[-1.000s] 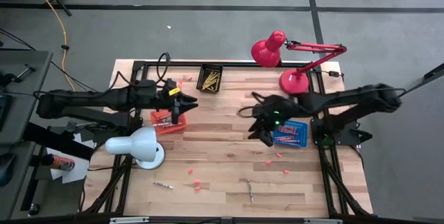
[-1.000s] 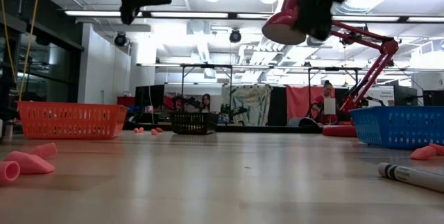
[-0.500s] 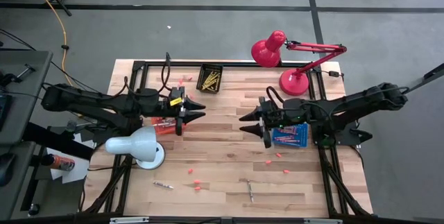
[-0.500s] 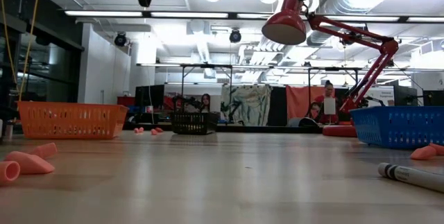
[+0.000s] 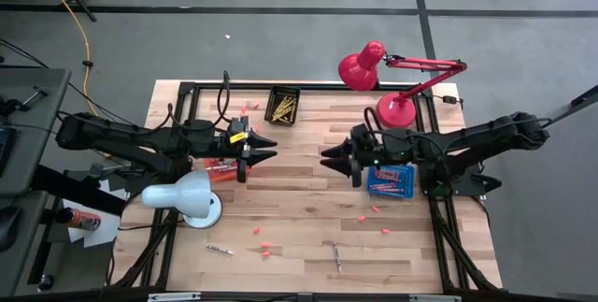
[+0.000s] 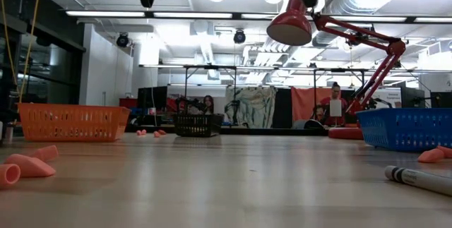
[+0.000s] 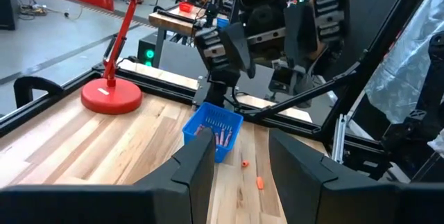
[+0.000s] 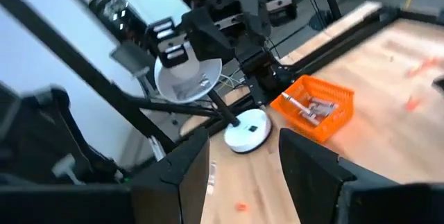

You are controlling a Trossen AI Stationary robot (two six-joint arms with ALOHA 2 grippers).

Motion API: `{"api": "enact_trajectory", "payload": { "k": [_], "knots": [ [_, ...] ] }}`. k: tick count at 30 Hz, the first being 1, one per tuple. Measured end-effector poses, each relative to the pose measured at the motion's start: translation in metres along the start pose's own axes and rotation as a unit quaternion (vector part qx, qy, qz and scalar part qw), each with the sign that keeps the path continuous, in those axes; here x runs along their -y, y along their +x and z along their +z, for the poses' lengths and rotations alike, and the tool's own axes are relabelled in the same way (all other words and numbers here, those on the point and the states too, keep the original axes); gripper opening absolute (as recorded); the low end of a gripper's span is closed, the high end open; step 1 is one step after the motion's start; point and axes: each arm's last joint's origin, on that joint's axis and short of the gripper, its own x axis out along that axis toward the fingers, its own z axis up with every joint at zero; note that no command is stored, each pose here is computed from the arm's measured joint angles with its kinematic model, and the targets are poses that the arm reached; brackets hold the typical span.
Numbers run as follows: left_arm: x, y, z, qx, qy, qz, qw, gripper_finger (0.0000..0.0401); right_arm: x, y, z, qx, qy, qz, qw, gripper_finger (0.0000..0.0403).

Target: Sort crayons

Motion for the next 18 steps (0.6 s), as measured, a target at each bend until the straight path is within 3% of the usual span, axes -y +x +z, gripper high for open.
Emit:
{"api": "enact_trajectory", "payload": {
  "k": [8,18],
  "knots": [
    [0.0,0.0,0.0,0.0,0.0,0.001,1.0,0.0124,-0.011,0.004,-0.01,0.022,0.117,-0.013,0.993,0.0167],
    [-0.001,0.0,-0.002,-0.01,0.001,0.003,1.0,0.0124,-0.056,0.038,-0.055,0.007,0.188,0.073,0.979,0.0167]
  ]
}}
